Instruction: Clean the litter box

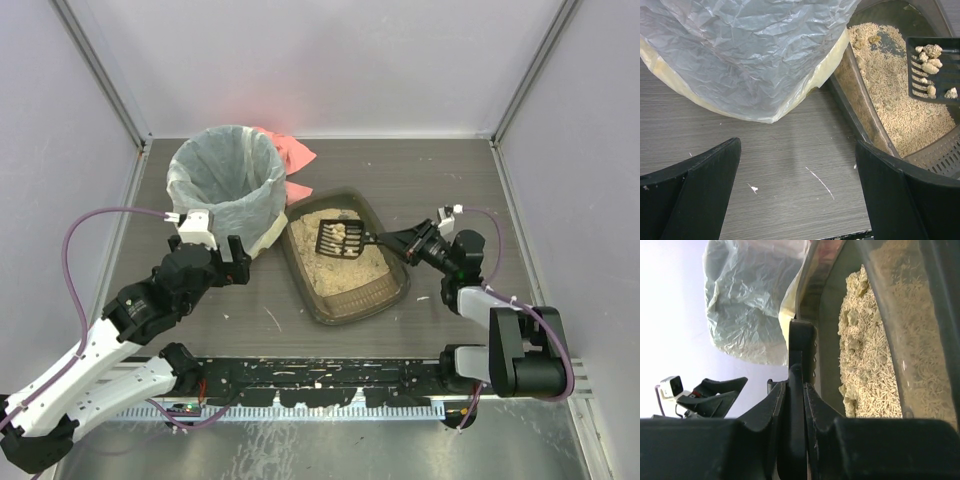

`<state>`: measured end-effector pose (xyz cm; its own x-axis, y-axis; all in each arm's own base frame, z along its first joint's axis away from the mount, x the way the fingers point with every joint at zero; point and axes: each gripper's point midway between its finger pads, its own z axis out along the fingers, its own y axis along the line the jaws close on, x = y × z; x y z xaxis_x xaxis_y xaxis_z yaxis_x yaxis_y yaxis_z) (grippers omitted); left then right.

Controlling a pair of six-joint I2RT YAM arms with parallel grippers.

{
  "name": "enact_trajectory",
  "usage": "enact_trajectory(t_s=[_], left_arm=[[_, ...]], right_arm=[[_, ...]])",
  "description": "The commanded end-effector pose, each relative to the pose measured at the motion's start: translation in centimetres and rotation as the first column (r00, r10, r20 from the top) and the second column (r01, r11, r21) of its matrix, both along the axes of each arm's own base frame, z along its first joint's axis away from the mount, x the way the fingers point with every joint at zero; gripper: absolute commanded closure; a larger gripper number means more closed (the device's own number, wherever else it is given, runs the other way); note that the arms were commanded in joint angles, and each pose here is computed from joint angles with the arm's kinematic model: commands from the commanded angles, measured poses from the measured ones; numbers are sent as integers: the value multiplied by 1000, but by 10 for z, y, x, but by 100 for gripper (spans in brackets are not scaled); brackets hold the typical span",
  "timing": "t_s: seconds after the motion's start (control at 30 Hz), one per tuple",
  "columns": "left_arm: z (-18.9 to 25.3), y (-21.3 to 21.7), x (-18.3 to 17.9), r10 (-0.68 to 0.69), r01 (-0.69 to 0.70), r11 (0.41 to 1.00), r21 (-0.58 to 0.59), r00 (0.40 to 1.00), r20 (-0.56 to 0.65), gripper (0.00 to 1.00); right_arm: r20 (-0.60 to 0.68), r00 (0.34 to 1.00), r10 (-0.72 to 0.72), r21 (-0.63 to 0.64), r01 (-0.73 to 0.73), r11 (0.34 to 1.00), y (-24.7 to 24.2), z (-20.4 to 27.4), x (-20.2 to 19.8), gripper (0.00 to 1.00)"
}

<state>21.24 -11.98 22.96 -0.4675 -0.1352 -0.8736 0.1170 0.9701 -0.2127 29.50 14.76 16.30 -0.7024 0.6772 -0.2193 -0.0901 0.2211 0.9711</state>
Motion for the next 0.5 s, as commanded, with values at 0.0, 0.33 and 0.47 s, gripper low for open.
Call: enact_trajectory(t_s=[0.0, 0.33, 0.47], left_arm=[[15, -2, 6, 16, -14, 999, -48, 999, 51, 2], [18, -1, 5, 14, -13, 999, -39, 999, 44, 2], [17, 1, 7, 29, -27, 999, -41, 998, 59, 2]], right_arm=[[40, 995, -92, 32, 90, 995, -16, 12, 6, 100], [78, 994, -75, 21, 73, 997, -11, 15, 4, 99], [192, 981, 39, 22, -45, 999, 13, 39, -6, 99]])
